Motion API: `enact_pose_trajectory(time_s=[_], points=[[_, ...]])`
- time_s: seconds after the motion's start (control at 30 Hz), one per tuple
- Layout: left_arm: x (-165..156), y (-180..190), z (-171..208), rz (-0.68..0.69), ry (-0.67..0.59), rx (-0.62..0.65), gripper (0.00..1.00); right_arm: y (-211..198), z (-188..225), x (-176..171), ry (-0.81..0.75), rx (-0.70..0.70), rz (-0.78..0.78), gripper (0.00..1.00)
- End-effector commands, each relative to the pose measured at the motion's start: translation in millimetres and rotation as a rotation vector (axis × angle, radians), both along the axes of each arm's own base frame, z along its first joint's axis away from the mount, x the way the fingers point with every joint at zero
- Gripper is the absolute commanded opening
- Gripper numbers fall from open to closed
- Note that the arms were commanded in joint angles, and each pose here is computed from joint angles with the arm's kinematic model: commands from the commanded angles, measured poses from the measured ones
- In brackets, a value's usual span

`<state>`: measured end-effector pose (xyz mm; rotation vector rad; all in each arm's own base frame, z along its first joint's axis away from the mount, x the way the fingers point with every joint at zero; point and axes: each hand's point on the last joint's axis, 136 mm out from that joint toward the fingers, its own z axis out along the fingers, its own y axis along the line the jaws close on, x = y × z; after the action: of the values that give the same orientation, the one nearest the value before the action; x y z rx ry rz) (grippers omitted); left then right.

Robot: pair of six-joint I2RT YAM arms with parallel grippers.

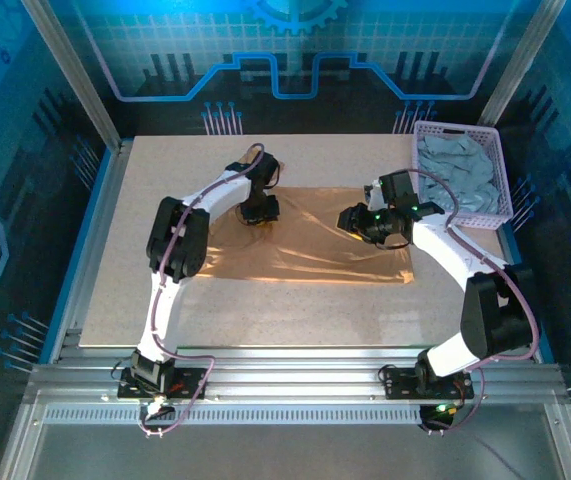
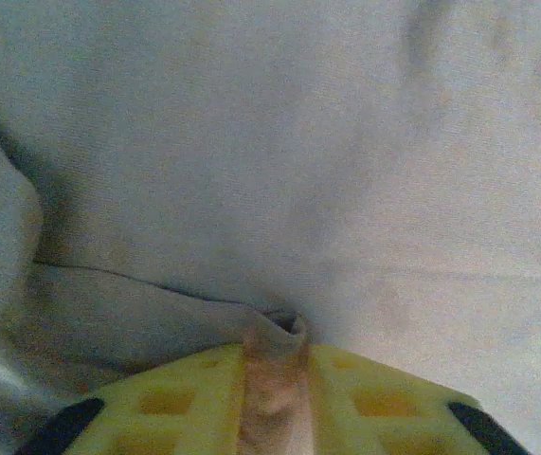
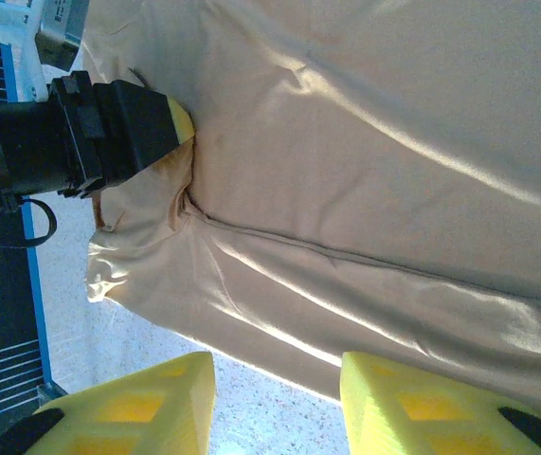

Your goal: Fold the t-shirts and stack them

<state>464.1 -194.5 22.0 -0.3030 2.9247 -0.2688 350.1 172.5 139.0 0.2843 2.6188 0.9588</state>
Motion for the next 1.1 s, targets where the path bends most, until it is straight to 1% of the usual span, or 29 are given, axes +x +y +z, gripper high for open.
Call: enact_pose_trajectory(time_s=[0.0, 0.13, 0.33, 0.5, 0.7, 0.97, 1.07], points=[[1.3, 0.9, -10.4, -0.018, 0.012, 0.035, 0.16, -2.5, 2.1, -5.6, 0.009, 0.02, -0.01, 0.4], [2.6, -6.0, 4.6, -0.037, -0.028, 0.039, 0.04, -3.3, 0.9, -8.0, 0.012, 0.016, -0.01, 0.39], [-1.1, -3.0, 26.0, -0.037, -0.071, 0.088, 0.0, -3.0, -3.9, -9.2, 0.024, 0.016, -0.01, 0.39], [-4.8, -2.4, 29.5, -0.052, -0.08, 0.114, 0.0, -1.5, -5.5, -6.6, 0.028, 0.021, -0.006, 0.38], [-3.9, -3.0, 44.0, -0.074, -0.126, 0.165, 0.0, -0.4, -7.2, -5.9, 0.033, 0.022, -0.003, 0.38], [-6.4, -16.1, 44.5, -0.136, -0.148, 0.184, 0.0, 0.3, -10.9, -7.6, 0.042, 0.018, -0.002, 0.38], [-9.4, -20.5, 37.5, -0.16, -0.137, 0.186, 0.0, -0.4, -13.7, -7.9, 0.049, 0.012, -0.008, 0.38]])
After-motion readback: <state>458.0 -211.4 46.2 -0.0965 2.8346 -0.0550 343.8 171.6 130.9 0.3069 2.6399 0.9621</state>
